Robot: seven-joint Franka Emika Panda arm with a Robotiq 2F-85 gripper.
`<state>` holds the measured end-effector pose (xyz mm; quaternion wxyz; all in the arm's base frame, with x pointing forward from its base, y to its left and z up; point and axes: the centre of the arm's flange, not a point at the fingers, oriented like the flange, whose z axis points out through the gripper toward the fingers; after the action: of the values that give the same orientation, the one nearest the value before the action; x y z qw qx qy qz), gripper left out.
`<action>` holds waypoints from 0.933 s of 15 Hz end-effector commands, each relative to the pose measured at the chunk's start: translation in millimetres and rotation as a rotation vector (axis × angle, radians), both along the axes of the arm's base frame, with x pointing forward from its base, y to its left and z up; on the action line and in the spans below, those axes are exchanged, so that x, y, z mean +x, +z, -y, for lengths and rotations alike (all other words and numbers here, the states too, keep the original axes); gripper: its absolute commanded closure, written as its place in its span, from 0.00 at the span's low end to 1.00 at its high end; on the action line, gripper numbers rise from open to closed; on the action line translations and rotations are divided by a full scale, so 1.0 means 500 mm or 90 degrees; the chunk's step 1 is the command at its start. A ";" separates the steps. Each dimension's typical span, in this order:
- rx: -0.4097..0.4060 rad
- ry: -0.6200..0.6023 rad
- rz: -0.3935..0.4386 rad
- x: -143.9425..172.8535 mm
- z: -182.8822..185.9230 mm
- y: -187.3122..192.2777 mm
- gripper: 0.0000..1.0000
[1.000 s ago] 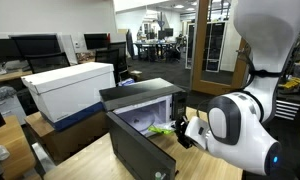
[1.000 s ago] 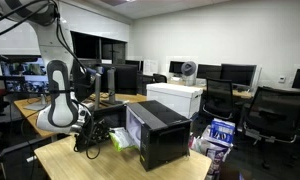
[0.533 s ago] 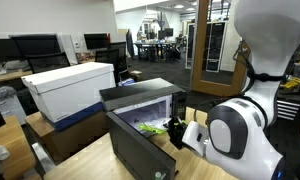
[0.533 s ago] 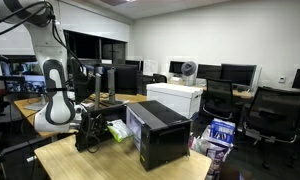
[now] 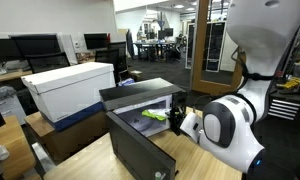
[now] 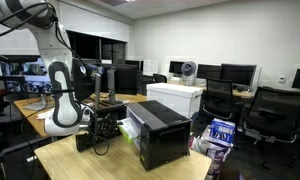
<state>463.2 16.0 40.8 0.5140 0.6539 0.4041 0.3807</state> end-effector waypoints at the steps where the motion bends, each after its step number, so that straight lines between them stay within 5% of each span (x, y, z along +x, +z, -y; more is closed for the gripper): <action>1: 0.010 0.011 0.027 0.049 0.048 -0.015 0.97; 8: 0.041 0.041 0.050 0.108 0.060 -0.044 0.98; 14: 0.123 0.037 0.098 0.153 0.085 -0.057 0.98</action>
<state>527.0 -3.0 13.3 0.4813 0.6497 0.3677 0.4594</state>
